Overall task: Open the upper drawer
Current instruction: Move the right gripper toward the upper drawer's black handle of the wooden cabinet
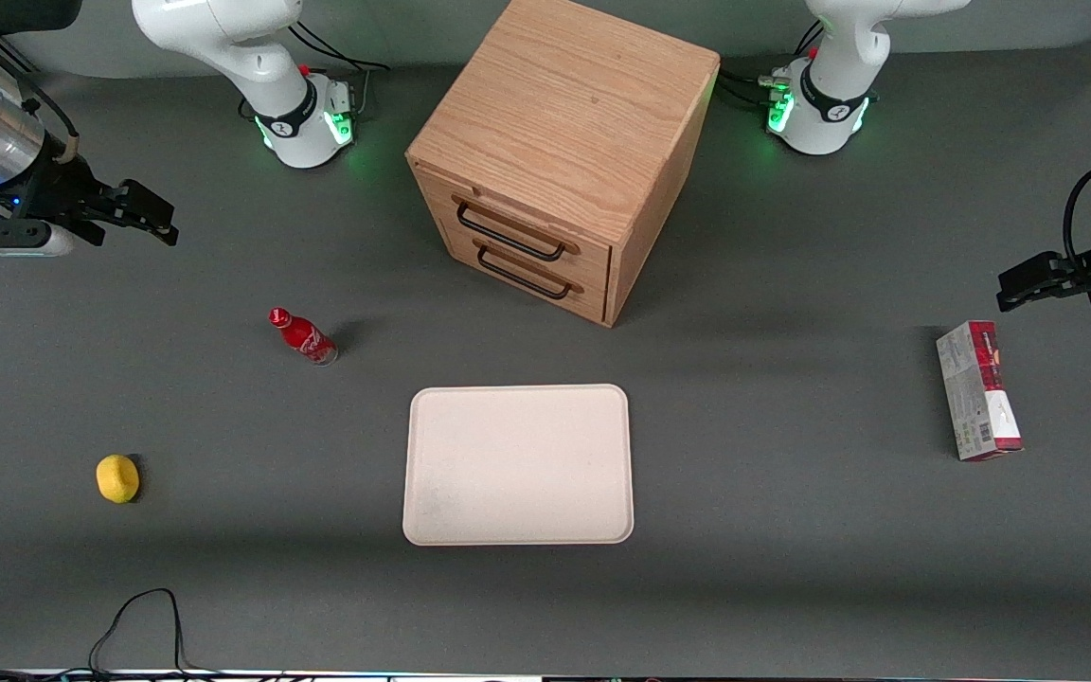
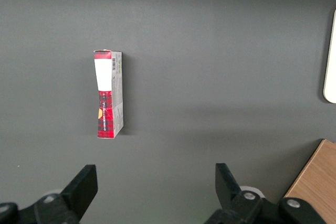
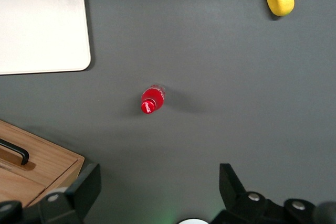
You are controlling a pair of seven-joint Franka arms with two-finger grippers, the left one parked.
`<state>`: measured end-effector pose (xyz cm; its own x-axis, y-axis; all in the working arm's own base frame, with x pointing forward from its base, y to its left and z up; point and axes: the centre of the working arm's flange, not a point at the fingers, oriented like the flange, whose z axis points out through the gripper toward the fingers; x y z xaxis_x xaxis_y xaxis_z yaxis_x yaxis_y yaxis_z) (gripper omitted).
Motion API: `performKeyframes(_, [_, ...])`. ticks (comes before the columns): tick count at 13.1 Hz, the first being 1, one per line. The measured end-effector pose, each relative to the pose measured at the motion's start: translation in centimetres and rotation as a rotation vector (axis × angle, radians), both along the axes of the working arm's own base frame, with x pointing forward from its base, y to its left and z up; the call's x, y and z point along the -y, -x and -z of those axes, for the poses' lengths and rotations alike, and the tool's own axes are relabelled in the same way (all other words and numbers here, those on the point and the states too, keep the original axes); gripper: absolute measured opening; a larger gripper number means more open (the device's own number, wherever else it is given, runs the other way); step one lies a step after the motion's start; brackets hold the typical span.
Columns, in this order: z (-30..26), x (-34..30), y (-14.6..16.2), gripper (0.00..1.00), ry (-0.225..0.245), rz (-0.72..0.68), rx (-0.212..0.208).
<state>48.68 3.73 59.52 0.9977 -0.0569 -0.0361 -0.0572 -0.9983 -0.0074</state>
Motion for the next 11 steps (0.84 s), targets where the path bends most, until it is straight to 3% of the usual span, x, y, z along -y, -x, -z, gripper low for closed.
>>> performKeyframes(3, [-0.2,-0.3,-0.1,1.00,0.000,-0.004,0.003])
performKeyframes(6, [-0.6,-3.0,-2.6,1.00,0.008,-0.043,0.023])
performKeyframes(9, [-1.0,-11.2,-5.3,1.00,0.010,-0.167,0.054])
performKeyframes(11, [-0.3,-17.5,-5.4,1.00,-0.002,-0.275,0.052])
